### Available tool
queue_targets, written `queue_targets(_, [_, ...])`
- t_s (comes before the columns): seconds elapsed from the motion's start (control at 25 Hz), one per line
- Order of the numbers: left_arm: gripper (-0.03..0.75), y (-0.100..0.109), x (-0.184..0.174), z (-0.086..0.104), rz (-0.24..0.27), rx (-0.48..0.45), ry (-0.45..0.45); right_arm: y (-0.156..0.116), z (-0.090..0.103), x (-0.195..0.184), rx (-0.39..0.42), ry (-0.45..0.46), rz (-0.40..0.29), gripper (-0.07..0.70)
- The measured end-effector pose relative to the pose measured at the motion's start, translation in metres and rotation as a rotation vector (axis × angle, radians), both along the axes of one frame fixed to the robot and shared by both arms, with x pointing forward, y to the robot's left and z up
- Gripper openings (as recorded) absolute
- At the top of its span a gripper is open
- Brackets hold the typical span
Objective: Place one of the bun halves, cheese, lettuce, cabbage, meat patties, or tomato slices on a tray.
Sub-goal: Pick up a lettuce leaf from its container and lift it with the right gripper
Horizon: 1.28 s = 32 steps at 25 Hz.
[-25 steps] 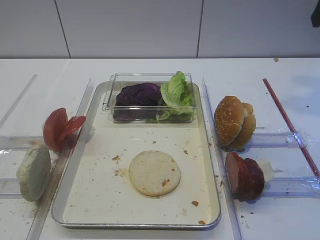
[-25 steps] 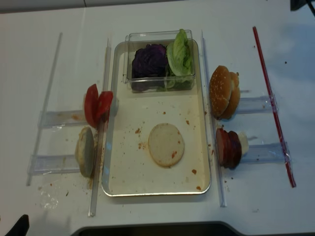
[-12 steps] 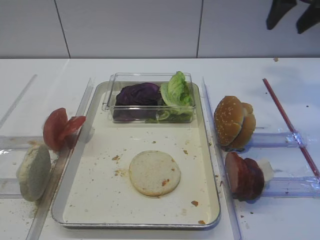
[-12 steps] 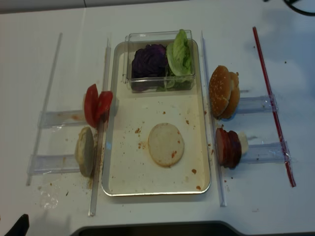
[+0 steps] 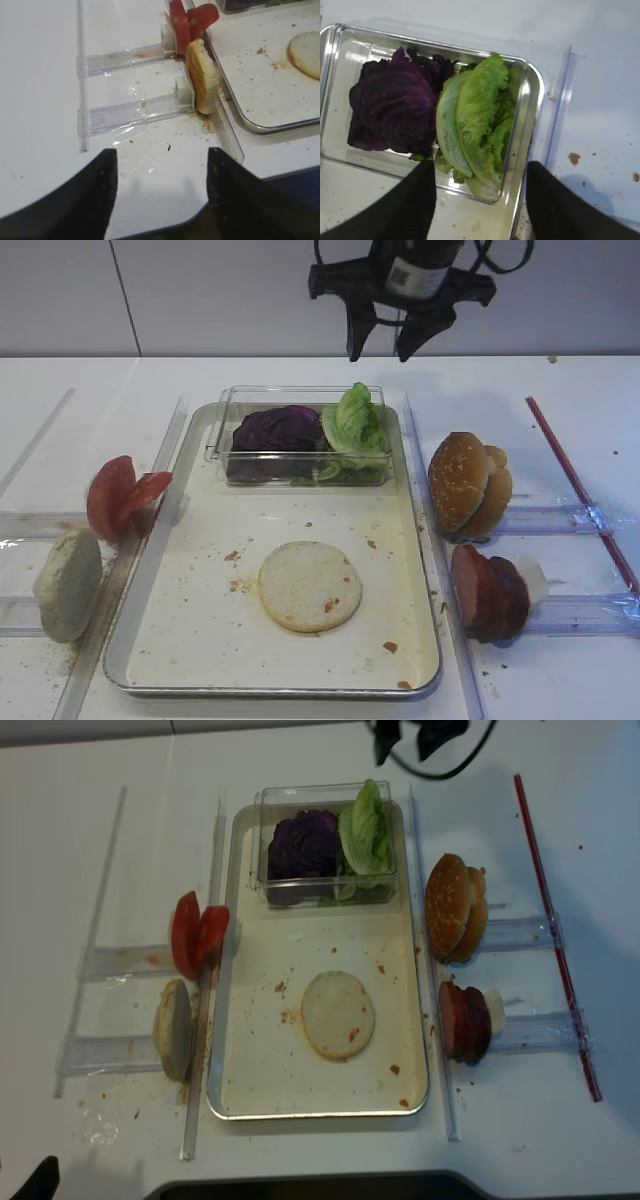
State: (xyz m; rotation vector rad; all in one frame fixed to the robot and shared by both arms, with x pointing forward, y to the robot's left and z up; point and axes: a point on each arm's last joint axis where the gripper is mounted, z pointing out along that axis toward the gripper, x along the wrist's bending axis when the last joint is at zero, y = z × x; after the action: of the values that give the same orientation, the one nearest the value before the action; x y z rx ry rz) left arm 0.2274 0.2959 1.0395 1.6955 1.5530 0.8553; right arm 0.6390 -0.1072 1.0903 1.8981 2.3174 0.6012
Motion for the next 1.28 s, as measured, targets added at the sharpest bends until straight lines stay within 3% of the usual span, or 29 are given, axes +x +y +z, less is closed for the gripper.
queue_targets(0.36, [0.365, 0.0, 0.0, 0.0, 0.0, 0.0, 0.0, 0.016, -0.058, 0.02, -0.043, 0.109, 0.003, 0.411])
queue_targets(0.52, [0.365, 0.0, 0.0, 0.0, 0.0, 0.0, 0.0, 0.023, -0.075, 0.022, -0.054, 0.14, -0.003, 0.411])
queue_targets(1.28, [0.365, 0.0, 0.0, 0.0, 0.0, 0.0, 0.0, 0.042, -0.093, 0.023, -0.055, 0.12, 0.007, 0.411])
